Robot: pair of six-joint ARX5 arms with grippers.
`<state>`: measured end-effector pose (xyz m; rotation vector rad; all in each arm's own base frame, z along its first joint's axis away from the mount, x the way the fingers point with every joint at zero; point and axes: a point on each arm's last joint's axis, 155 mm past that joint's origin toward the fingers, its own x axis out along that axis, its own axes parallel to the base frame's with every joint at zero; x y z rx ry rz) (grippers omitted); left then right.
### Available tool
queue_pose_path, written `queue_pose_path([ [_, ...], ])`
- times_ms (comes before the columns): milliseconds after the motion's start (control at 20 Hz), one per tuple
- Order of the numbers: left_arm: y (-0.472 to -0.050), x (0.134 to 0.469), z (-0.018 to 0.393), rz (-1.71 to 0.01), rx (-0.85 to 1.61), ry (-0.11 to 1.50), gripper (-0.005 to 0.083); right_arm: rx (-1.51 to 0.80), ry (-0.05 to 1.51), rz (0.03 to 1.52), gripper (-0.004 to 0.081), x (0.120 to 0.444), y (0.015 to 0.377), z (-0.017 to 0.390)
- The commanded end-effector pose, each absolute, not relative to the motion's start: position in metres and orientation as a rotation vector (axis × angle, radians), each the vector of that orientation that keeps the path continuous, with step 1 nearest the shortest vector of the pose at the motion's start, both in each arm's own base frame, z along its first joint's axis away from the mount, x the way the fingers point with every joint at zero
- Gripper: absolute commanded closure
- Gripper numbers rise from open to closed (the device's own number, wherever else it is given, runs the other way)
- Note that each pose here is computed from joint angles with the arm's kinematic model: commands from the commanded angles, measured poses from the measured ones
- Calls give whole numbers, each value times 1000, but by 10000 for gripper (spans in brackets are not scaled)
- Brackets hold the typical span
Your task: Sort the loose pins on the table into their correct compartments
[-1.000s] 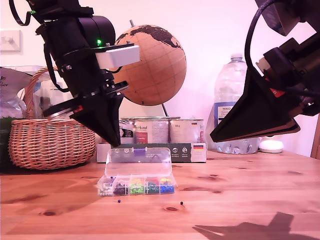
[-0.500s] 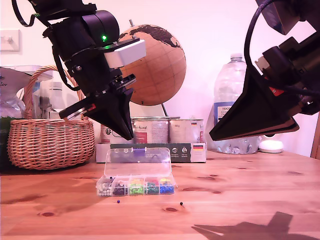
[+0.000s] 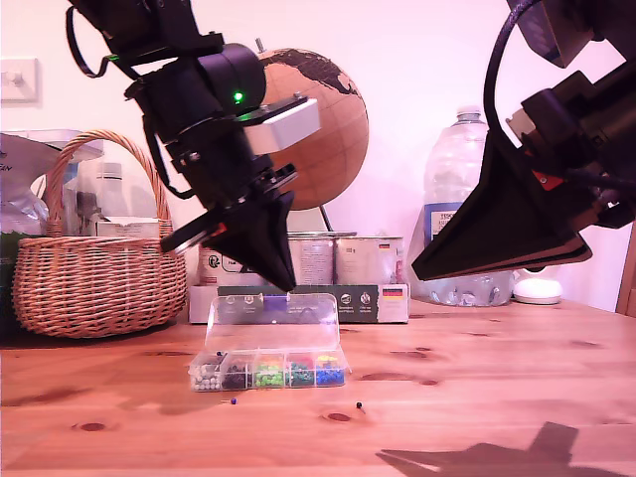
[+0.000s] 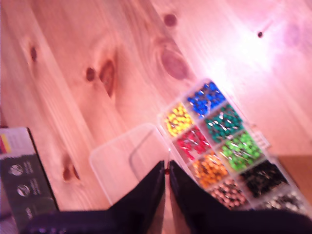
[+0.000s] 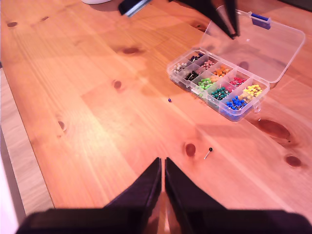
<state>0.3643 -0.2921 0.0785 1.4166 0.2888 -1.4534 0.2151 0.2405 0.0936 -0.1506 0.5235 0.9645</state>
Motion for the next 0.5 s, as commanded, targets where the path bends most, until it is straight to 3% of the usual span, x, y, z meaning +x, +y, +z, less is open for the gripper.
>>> queue_pose_path([
  [0, -298, 362, 60, -1489, 1404, 316, 773, -155, 508, 971, 782, 217, 244, 98],
  [450, -307, 367, 36, -1515, 1402, 334, 773, -158, 521, 971, 782, 216, 243, 96],
])
